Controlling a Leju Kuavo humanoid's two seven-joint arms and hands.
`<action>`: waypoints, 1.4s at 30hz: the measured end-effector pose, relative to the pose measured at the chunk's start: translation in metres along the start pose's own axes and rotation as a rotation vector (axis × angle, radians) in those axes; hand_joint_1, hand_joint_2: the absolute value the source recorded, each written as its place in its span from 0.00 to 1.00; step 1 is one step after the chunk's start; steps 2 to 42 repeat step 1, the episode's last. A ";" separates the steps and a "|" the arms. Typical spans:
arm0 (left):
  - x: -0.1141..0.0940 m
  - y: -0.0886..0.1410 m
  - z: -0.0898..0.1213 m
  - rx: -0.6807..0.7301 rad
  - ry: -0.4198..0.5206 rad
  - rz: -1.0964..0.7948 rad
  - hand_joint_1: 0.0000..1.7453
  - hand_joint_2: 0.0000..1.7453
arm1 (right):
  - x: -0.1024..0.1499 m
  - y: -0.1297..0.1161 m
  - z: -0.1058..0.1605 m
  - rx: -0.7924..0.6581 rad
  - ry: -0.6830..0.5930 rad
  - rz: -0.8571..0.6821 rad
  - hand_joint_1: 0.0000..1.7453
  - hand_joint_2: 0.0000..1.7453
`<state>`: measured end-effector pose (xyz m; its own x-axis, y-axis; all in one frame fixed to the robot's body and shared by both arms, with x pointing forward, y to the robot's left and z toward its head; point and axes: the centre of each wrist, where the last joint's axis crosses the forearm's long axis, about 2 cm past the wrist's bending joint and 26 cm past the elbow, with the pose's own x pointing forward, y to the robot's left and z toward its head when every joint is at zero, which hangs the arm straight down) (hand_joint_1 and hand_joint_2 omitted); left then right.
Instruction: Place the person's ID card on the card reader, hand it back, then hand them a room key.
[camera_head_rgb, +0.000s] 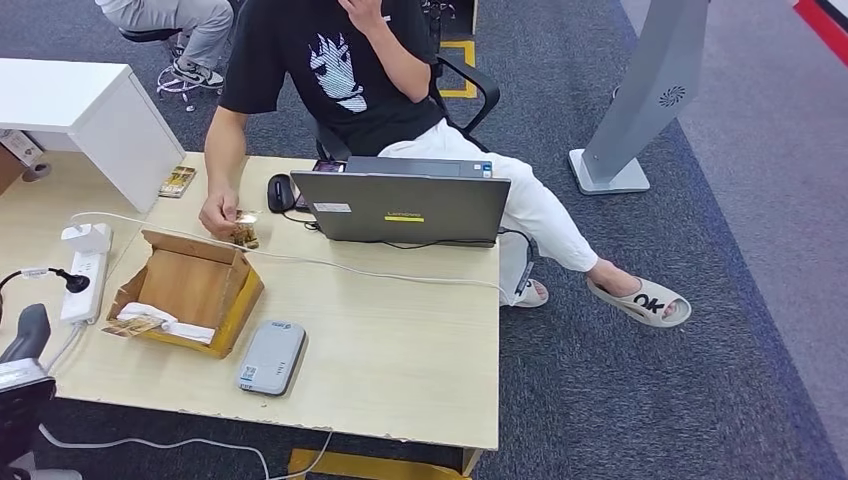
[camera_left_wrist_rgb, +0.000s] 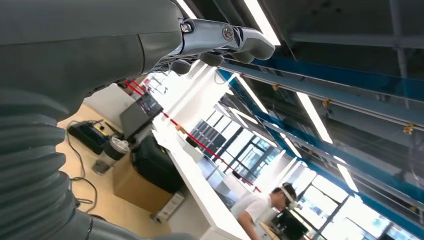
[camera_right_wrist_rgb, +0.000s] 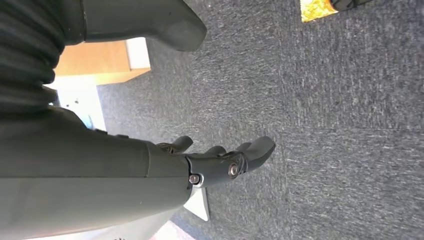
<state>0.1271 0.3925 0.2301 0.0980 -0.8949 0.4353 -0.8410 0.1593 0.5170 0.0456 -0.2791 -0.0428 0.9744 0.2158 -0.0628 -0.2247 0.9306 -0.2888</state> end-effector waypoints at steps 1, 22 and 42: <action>0.000 0.001 0.001 0.003 0.009 -0.003 0.00 1.00 | 0.000 0.000 0.000 -0.001 -0.002 0.001 0.00 1.00; 0.000 0.001 0.001 0.003 0.009 -0.003 0.00 1.00 | 0.000 0.000 0.000 -0.001 -0.002 0.001 0.00 1.00; 0.000 0.001 0.001 0.003 0.009 -0.003 0.00 1.00 | 0.000 0.000 0.000 -0.001 -0.002 0.001 0.00 1.00</action>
